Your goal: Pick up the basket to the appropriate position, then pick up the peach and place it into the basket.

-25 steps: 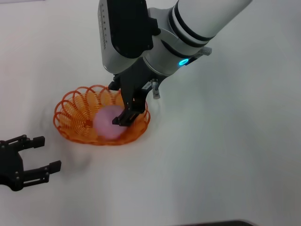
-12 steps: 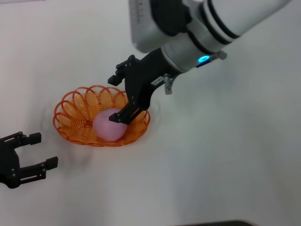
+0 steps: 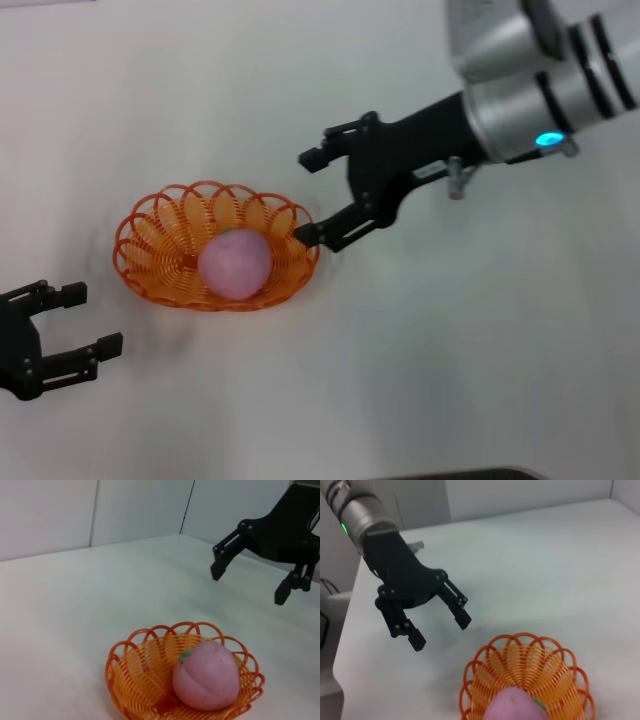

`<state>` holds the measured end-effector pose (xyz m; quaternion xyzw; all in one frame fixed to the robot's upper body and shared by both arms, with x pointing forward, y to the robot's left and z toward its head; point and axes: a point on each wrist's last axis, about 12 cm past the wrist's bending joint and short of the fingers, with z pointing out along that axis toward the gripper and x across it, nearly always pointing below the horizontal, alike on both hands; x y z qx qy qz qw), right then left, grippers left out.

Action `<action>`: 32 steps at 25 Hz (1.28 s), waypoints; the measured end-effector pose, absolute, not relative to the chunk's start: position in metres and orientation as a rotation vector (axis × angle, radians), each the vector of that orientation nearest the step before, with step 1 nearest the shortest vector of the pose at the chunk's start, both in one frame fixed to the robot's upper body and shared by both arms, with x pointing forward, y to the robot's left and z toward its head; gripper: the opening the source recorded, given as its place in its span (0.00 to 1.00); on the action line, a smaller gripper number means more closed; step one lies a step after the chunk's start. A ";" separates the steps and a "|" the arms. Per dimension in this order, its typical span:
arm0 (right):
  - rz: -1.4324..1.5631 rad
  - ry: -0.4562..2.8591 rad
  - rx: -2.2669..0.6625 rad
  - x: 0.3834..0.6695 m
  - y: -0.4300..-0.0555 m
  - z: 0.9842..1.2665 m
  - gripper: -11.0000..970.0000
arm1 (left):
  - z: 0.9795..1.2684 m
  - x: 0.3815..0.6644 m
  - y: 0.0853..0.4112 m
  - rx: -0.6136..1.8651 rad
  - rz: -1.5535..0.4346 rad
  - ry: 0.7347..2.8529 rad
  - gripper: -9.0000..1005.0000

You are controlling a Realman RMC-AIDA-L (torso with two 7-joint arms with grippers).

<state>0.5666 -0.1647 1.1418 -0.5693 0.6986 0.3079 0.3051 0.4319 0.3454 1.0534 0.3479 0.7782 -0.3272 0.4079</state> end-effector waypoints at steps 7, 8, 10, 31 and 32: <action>0.843 1.819 -1.384 0.554 -0.210 1.126 0.97 | 1.052 0.431 0.347 0.857 -0.819 1.965 0.82; 0.840 1.817 -1.374 0.553 -0.213 1.123 0.97 | 1.052 0.431 0.347 0.856 -0.819 1.966 0.82; 0.838 1.814 -1.356 0.551 -0.222 1.114 0.97 | 1.052 0.431 0.347 0.854 -0.820 1.966 0.82; 0.842 1.811 -1.303 0.523 -0.258 1.072 0.97 | 1.046 0.429 0.346 0.834 -0.815 1.983 0.82; 0.845 1.813 -1.305 0.522 -0.258 1.071 0.97 | 1.046 0.429 0.346 0.835 -0.816 1.982 0.82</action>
